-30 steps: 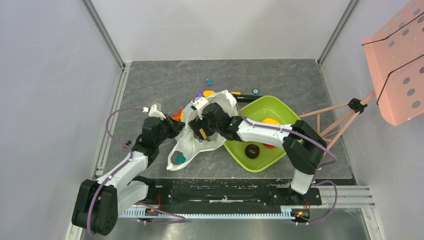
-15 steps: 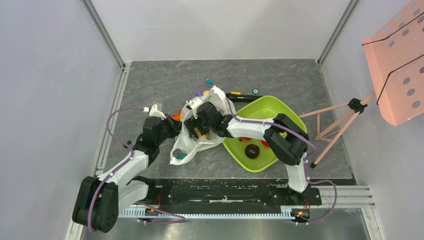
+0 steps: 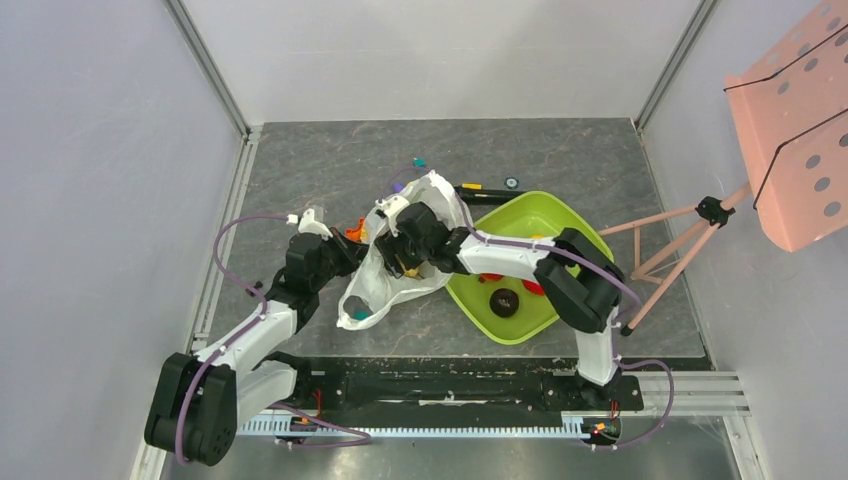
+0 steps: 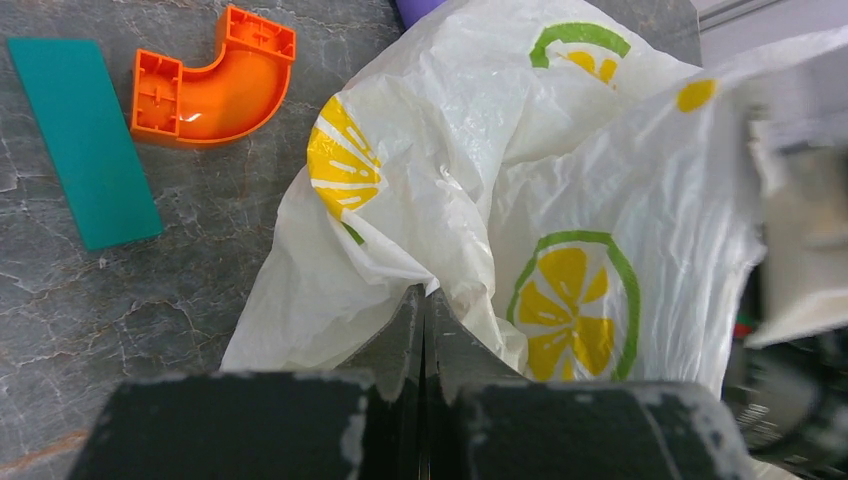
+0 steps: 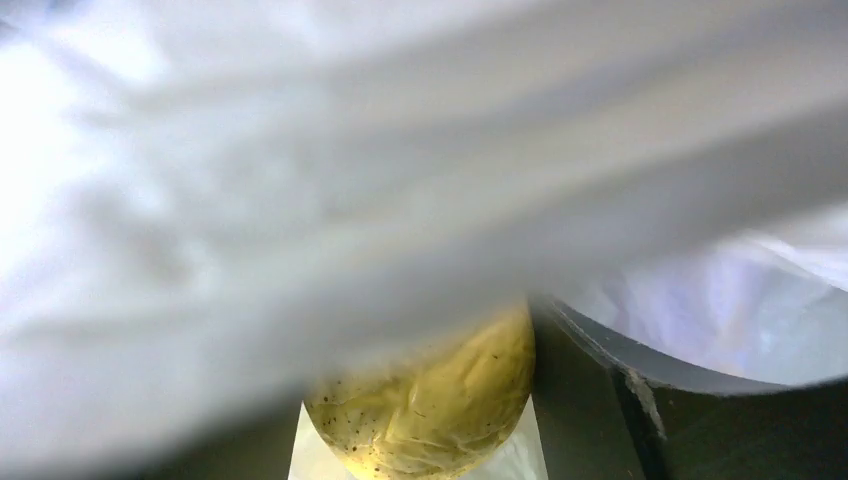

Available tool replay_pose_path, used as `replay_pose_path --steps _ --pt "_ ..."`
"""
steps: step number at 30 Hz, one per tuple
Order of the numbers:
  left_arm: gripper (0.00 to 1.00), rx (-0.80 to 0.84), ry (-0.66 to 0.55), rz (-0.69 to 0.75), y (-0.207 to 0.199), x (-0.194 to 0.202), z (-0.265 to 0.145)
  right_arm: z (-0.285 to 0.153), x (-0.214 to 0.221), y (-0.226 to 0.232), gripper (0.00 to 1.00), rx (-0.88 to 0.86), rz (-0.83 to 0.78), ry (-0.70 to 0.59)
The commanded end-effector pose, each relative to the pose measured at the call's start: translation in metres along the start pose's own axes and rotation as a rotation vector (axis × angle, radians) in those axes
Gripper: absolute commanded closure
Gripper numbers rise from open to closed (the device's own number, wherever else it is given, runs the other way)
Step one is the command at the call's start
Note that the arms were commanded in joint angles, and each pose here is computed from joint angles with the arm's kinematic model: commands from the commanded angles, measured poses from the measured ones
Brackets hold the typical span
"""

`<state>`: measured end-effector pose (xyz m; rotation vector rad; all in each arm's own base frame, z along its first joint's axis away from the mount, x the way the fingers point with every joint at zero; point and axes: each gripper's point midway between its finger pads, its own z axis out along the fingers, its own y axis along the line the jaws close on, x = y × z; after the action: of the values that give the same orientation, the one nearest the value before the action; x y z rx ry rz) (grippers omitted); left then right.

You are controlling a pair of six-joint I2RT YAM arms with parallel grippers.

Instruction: Take the fake fruits out of the plastic bag

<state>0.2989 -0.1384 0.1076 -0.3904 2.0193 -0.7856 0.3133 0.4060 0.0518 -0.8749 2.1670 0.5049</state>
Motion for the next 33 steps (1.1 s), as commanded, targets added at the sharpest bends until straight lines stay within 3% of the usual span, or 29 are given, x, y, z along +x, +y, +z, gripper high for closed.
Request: replay_pose_path --steps 1,8,16,24,33 --pt "0.98 0.045 -0.065 0.003 -0.015 -0.018 -0.002 -0.058 -0.066 0.006 0.39 -0.012 -0.011 -0.162" --pt "0.98 0.077 -0.077 0.003 -0.027 -0.026 -0.004 -0.118 -0.1 0.049 0.41 -0.065 -0.105 -0.247" --pt "0.98 0.192 -0.11 0.01 -0.067 -0.052 -0.014 -0.17 -0.091 0.099 0.41 -0.064 -0.182 -0.28" --pt "0.98 0.338 -0.109 0.047 -0.115 -0.074 -0.03 -0.229 -0.055 0.061 0.42 -0.006 -0.025 -0.355" --pt "0.98 0.297 -0.141 0.051 -0.111 -0.082 -0.037 -0.28 -0.029 0.002 0.42 0.198 0.079 -0.411"
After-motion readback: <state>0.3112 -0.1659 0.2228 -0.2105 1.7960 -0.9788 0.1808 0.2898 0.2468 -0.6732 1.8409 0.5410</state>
